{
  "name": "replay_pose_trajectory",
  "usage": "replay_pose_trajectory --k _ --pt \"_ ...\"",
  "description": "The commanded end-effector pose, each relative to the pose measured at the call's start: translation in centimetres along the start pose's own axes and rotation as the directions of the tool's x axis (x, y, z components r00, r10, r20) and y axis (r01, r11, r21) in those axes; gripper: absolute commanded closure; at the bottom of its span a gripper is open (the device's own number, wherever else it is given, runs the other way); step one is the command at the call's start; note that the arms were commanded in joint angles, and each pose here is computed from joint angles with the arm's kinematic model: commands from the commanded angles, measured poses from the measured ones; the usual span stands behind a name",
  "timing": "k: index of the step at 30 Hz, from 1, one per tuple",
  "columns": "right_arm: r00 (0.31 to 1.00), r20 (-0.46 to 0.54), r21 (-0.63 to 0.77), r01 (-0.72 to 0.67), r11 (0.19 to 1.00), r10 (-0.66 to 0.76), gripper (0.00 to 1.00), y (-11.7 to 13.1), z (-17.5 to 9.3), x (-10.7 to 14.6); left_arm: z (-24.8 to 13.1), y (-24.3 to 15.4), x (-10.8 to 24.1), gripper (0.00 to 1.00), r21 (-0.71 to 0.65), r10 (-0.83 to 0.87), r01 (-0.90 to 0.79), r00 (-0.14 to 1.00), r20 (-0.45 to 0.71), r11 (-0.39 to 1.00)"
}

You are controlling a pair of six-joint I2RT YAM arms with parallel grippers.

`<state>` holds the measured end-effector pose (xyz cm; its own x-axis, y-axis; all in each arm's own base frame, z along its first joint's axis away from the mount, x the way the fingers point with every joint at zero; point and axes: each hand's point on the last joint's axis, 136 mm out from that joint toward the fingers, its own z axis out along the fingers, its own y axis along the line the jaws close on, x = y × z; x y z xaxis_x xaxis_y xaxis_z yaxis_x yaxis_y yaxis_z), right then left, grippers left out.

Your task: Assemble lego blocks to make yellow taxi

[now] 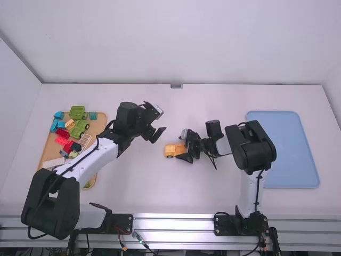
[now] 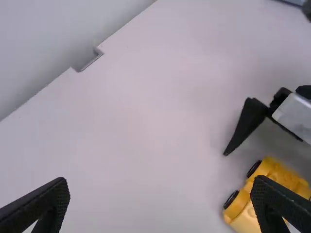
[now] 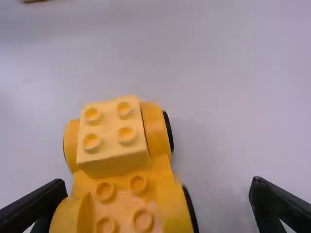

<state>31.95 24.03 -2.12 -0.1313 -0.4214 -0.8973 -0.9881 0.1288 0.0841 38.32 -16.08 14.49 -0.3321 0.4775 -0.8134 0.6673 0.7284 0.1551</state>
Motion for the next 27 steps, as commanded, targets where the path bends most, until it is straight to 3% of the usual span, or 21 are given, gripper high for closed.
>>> replay_pose_trajectory --k 1,9,13,16,19,27 --pt "1.0 -0.001 0.026 -0.025 0.999 0.025 0.01 -0.6 -1.5 -1.5 -0.6 1.4 -0.4 0.01 -0.062 -0.068 0.068 0.998 0.0 0.996" --pt "0.971 -0.236 0.163 0.07 0.984 -0.03 0.01 -0.7 -6.6 -3.6 -2.7 7.2 0.9 0.01 -0.176 -0.293 0.29 0.956 0.014 0.941" --pt "0.941 -0.329 0.268 0.177 0.947 -0.083 0.01 -1.5 -9.6 -5.6 -4.9 11.4 4.2 0.01 -0.318 -0.465 0.44 0.885 -0.002 0.84" --pt "0.931 -0.338 0.349 0.258 0.901 -0.136 0.01 -2.7 -11.2 -8.0 -8.1 15.3 8.5 0.01 -0.503 -0.609 0.52 0.793 -0.017 0.691" --pt "0.93 -0.322 0.407 0.302 0.862 -0.174 0.01 -3.8 -11.9 -9.8 -10.6 17.9 10.7 0.01 -0.585 -0.664 0.535 0.748 -0.007 0.609" --pt "0.92 -0.292 0.462 0.374 0.804 -0.261 0.01 -5.3 -12.4 -12.3 -15.3 25.8 12.3 0.01 -0.67 -0.751 0.545 0.66 -0.03 0.505"
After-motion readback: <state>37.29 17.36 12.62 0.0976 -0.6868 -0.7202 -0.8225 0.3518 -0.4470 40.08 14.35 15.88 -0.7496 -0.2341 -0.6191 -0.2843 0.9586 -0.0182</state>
